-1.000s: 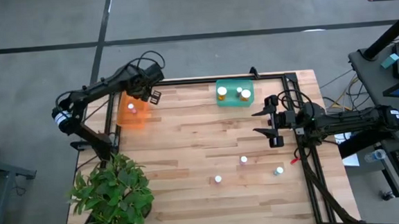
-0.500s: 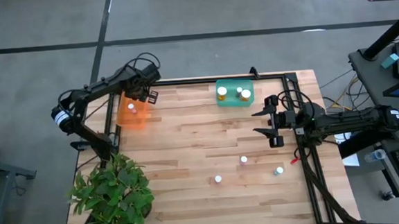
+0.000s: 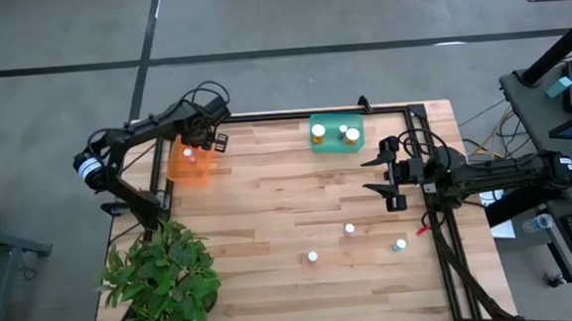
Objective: Pick and place medicine bottles into bin by pill shape (circle, oval)
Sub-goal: Put the pink tablet bottle into the orange bin
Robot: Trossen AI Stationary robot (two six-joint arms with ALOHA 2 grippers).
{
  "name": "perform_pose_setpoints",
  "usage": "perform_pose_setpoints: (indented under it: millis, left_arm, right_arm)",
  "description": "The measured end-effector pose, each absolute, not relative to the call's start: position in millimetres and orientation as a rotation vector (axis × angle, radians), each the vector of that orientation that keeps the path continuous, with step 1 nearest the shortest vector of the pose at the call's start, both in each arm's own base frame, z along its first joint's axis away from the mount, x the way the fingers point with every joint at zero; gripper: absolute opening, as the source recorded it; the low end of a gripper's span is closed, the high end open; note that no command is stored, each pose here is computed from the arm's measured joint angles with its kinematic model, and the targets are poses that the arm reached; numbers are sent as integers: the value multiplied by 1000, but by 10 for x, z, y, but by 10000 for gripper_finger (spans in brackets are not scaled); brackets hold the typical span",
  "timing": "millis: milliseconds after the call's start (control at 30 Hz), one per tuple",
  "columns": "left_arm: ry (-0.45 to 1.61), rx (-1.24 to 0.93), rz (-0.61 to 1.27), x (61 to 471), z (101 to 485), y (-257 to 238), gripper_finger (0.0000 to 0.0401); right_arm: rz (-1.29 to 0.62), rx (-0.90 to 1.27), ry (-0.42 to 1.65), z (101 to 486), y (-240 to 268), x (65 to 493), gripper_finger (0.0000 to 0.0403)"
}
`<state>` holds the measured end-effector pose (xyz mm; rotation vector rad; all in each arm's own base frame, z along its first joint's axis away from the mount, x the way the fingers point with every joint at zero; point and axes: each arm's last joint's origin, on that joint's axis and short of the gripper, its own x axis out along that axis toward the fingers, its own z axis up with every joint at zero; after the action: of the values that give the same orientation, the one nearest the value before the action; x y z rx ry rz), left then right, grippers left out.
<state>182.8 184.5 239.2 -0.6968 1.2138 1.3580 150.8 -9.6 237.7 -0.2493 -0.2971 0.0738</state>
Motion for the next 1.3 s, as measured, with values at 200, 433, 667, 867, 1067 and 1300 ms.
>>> perform_pose_setpoints:
  millis: [200,433,667,867,1067,1300]
  left_arm:
    - [1244,-711,1347,1796,2250,1810,93]
    - [1269,-725,1337,1766,2144,1777,93]
    - [1281,-756,1311,1760,2112,1759,93]
    - [1283,-766,1300,1762,2109,1755,91]
    - [1283,-766,1299,1762,2109,1755,91]
    - [1282,-749,1316,1759,2111,1760,92]
  right_arm:
    - [73,-253,-297,2377,-96,1508,226]
    - [73,-253,-297,2377,-96,1508,226]
    - [73,-253,-297,2377,-96,1508,226]
    - [73,-253,-297,2378,-96,1507,226]
    - [73,-253,-297,2377,-96,1508,226]
    - [73,-253,-297,2377,-96,1508,226]
